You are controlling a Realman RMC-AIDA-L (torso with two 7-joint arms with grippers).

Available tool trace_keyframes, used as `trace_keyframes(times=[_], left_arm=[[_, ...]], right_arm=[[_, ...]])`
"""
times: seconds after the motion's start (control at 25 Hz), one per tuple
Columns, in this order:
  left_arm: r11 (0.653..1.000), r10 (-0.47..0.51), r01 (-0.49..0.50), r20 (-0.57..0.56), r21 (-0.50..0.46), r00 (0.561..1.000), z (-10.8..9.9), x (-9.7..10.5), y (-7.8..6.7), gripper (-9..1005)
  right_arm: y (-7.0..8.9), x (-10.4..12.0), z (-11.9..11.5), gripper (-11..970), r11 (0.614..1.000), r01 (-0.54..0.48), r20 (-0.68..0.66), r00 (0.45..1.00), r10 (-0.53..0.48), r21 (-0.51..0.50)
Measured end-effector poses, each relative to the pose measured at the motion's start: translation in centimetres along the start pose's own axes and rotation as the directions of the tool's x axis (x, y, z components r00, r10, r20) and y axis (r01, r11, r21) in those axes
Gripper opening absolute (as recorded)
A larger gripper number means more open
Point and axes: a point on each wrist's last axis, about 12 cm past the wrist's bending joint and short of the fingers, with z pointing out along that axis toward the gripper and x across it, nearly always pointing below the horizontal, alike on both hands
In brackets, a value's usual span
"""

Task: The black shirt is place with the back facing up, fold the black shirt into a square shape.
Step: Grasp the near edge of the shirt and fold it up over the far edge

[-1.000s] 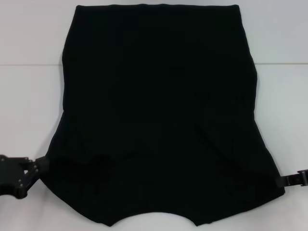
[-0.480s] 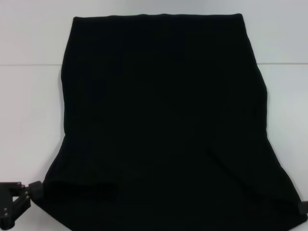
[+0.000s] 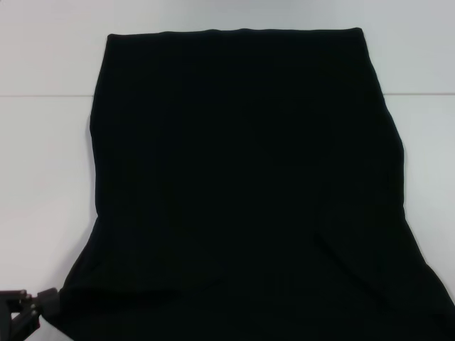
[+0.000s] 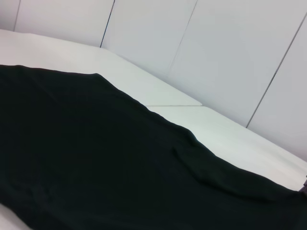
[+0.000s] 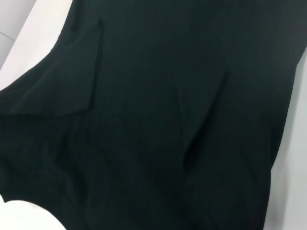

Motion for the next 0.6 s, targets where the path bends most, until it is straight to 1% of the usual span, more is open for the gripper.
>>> trace_keyframes(times=[0.08, 0.2, 0.32, 0.44, 0.56, 0.6], left_arm=[[1.000, 0.009, -0.009, 0.006, 0.003, 1.000, 0.3, -0.3, 0.2, 5], [1.000, 0.031, -0.031, 0.017, 0.006, 0.999, 1.3, -1.9, 1.2, 5], [0.998, 0.058, -0.057, 0.026, -0.007, 0.998, 2.7, -3.9, 2.8, 6], [0.998, 0.069, -0.068, 0.036, -0.014, 0.997, 4.7, -6.5, 4.8, 6], [0.997, 0.064, -0.063, 0.037, -0.036, 0.997, 7.0, -9.4, 6.8, 6], [0.997, 0.060, -0.058, 0.036, -0.042, 0.998, 7.6, -10.0, 7.2, 6]], right_arm=[[0.0, -0.5, 0.1, 19, 1.000, 0.012, 0.003, 1.000, -0.012, 0.003], [0.2, -1.9, 0.4, 24, 0.999, 0.037, 0.014, 0.999, -0.037, 0.010], [0.3, -3.8, 0.4, 28, 0.998, 0.053, 0.051, 0.997, -0.055, 0.024], [0.6, -6.1, 0.4, 32, 0.997, 0.072, 0.109, 0.991, -0.076, 0.040], [0.8, -8.5, 0.9, 37, 0.996, 0.063, 0.158, 0.985, -0.073, 0.071], [0.8, -9.5, 1.3, 38, 0.995, 0.060, 0.173, 0.982, -0.074, 0.085]])
